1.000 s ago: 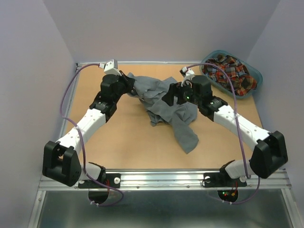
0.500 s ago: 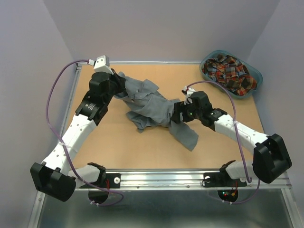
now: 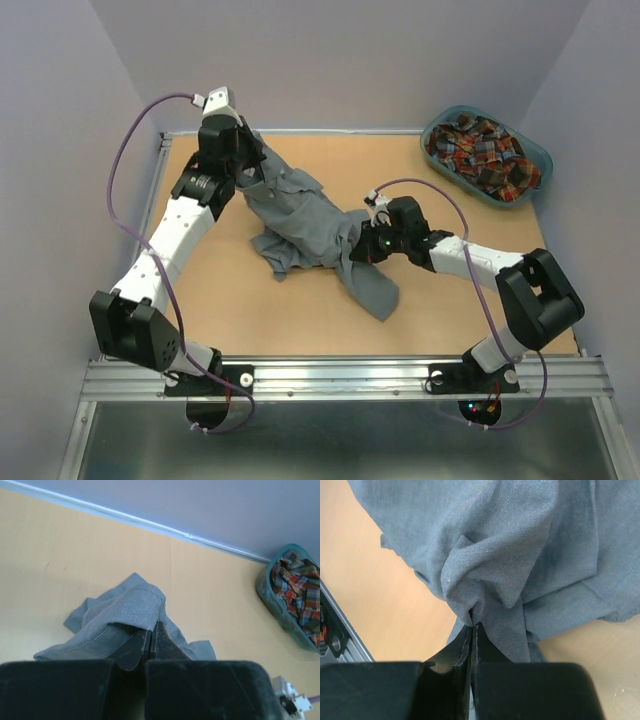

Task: Fold and stack the long sleeve shirts
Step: Flatten the shirt out

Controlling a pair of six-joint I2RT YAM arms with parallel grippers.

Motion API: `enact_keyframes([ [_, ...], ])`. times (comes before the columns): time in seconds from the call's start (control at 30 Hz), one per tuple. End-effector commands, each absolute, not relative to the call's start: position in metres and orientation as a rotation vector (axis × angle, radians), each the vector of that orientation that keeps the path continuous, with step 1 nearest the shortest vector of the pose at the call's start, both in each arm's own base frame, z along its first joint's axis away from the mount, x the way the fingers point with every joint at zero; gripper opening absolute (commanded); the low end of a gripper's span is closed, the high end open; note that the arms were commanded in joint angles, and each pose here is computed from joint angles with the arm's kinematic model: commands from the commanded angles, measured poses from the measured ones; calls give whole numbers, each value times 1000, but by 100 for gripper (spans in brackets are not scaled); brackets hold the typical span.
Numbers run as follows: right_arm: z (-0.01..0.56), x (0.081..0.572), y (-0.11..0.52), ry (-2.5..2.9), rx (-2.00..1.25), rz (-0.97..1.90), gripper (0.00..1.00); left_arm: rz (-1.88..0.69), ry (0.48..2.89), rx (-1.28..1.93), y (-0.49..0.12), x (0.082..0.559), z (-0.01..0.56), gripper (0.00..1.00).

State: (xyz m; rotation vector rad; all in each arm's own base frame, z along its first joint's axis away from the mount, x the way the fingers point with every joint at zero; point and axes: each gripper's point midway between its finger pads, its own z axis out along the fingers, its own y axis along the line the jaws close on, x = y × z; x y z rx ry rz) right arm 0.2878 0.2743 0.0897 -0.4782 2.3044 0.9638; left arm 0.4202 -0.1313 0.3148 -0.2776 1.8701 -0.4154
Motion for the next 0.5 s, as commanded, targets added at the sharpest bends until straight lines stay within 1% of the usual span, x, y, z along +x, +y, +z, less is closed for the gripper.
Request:
enact_keyframes([
  [0.0,148,320,304,2067,-526,1022,1,-440,1682,-221,-131,464,402,0],
  [0.07,171,347,298,2003,-465,910,1,-479,1661,-152,-146,478,422,0],
  [0.1,189,360,295,1954,-438,856,1,-511,1559,-121,-149,480,474,0],
  [0.13,218,380,290,1878,-406,769,1,-522,1583,-87,-160,501,466,0],
  [0.17,236,389,287,1830,-397,732,1,-548,1595,-52,-168,504,473,0],
  [0.2,250,395,285,1792,-398,703,0,-587,1454,-22,-169,492,539,0],
  [0.23,263,398,284,1753,-415,674,1,-609,1424,0,-173,492,554,0],
  [0.27,280,399,285,1710,-422,676,1,-669,1419,58,-188,496,555,0],
  [0.3,290,396,287,1674,-435,687,1,-707,1346,98,-192,482,581,0],
  [0.33,295,391,291,1649,-459,705,1,-736,1316,125,-195,474,589,0],
  [0.37,304,377,299,1608,-512,725,1,-763,1247,152,-192,445,616,0],
  [0.4,294,362,309,1608,-582,768,1,-813,1176,213,-198,423,633,0],
  [0.47,286,328,331,1582,-719,830,6,-867,1152,287,-200,385,629,0],
])
